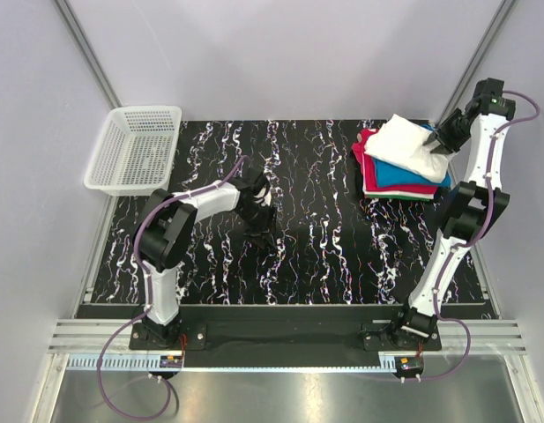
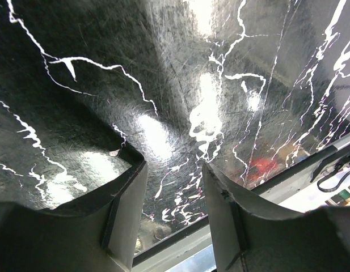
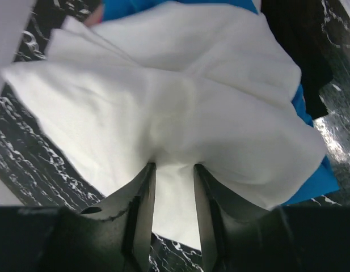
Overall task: Fold and stack the t-shirts
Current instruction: Neatly place the folded tshirt to the corner
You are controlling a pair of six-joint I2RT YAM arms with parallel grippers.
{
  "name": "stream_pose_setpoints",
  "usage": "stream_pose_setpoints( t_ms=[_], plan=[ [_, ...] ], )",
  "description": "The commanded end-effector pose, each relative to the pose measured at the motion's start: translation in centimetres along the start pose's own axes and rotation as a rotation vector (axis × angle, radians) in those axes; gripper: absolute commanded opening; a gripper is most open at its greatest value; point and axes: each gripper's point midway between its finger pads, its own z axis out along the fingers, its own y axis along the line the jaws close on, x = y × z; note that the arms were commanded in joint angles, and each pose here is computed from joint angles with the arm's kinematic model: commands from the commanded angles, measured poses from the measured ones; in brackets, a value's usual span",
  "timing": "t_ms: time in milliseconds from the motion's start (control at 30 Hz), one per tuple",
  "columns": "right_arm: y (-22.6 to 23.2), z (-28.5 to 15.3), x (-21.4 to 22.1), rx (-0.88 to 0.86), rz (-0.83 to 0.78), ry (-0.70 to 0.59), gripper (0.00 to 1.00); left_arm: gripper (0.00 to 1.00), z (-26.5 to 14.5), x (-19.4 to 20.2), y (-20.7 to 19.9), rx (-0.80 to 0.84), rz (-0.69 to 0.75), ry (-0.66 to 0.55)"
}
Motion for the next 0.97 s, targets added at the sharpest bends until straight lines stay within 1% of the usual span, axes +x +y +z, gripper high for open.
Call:
stream_pose_setpoints(
  t_ms=[0, 67, 100, 167, 200, 233, 267, 300, 333, 367, 400, 433, 467, 500, 533, 567, 600, 633, 667, 700, 767, 833, 867, 900, 933],
  plan=[
    [5.2, -5.6, -2.0, -0.205, -0.058, -0.102, 0.43, 0.55, 1.1, 1.2, 2.1, -0.081, 0.009, 0.019],
    [6.2, -7.2, -1.3, -0.253, -0.069, -0.088, 0.47, 0.56, 0.5, 0.8, 1.9, -0.088, 0.011, -0.006],
    [7.5, -9.2, -0.6, -0.316, -0.091, -0.083, 0.47, 0.57, -0.1, 0.4, 1.7, -0.093, 0.018, -0.035],
    [8.2, -10.3, 0.7, -0.354, -0.102, -0.059, 0.48, 0.58, -0.9, -0.1, 1.6, -0.105, 0.019, -0.07],
    [9.3, -12.6, 1.6, -0.409, -0.125, -0.066, 0.48, 0.58, -1.6, -0.5, 1.3, -0.11, 0.022, -0.098],
    [10.0, -12.4, 3.1, -0.431, -0.139, -0.025, 0.5, 0.58, -1.9, -0.8, 1.1, -0.108, 0.024, -0.112],
    [10.9, -13.2, 4.4, -0.474, -0.151, 0.006, 0.5, 0.59, -2.3, -1.0, 0.9, -0.104, 0.022, -0.127],
    [11.9, -14.8, 5.8, -0.513, -0.182, 0.007, 0.51, 0.59, -2.8, -1.2, 0.7, -0.106, 0.022, -0.147],
    [12.6, -14.2, 8.1, -0.522, -0.204, 0.065, 0.52, 0.59, -3.2, -1.5, 0.4, -0.105, 0.019, -0.161],
    [13.4, -15.3, 9.7, -0.535, -0.232, 0.069, 0.52, 0.59, -3.5, -1.7, 0.2, -0.104, 0.02, -0.174],
    [13.2, -14.0, 11.8, -0.514, -0.229, 0.13, 0.52, 0.59, -3.9, -1.9, 0.1, -0.103, 0.021, -0.189],
    [14.7, -13.8, 14.1, -0.54, -0.276, 0.151, 0.52, 0.59, -4.7, -2.0, -0.4, -0.097, 0.026, -0.212],
    [15.1, -14.7, 15.5, -0.558, -0.295, 0.144, 0.52, 0.59, -5.0, -2.1, -0.3, -0.108, 0.026, -0.224],
    [14.2, -12.6, 18.2, -0.526, -0.258, 0.225, 0.52, 0.6, -5.4, -2.3, -0.3, -0.116, 0.028, -0.239],
    [14.9, -12.3, 19.2, -0.556, -0.275, 0.216, 0.53, 0.6, -6.1, -2.4, -0.3, -0.121, 0.031, -0.259],
    [15.4, -13.2, 21.5, -0.581, -0.303, 0.229, 0.53, 0.6, -6.5, -2.3, 0.0, -0.145, 0.024, -0.262],
    [14.2, -11.6, 23.7, -0.547, -0.274, 0.291, 0.53, 0.6, -6.7, -2.2, 0.1, -0.153, 0.023, -0.265],
    [14.1, -11.3, 24.5, -0.555, -0.28, 0.297, 0.53, 0.6, -7.0, -2.1, 0.1, -0.157, 0.021, -0.267],
    [14.0, -12.0, 25.9, -0.57, -0.295, 0.307, 0.53, 0.6, -7.5, -1.8, 0.0, -0.156, 0.021, -0.271],
    [12.6, -10.8, 27.4, -0.534, -0.287, 0.343, 0.53, 0.6, -7.7, -1.7, 0.1, -0.162, 0.014, -0.275],
    [11.8, -11.2, 29.0, -0.535, -0.304, 0.361, 0.52, 0.6, -8.8, -1.4, 0.1, -0.172, -0.003, -0.302],
    [10.4, -10.7, 31.8, -0.515, -0.327, 0.426, 0.52, 0.58, -9.3, -1.0, 0.3, -0.182, -0.026, -0.324],
    [10.0, -11.1, 32.6, -0.513, -0.35, 0.42, 0.52, 0.57, -9.7, -1.0, 0.3, -0.186, -0.031, -0.338],
    [9.0, -10.9, 35.1, -0.494, -0.369, 0.475, 0.52, 0.57, -10.3, -0.8, -0.1, -0.182, -0.026, -0.359],
    [8.7, -10.9, 36.1, -0.501, -0.376, 0.495, 0.53, 0.59, -10.6, -0.6, -0.1, -0.188, -0.041, -0.373]
  ],
)
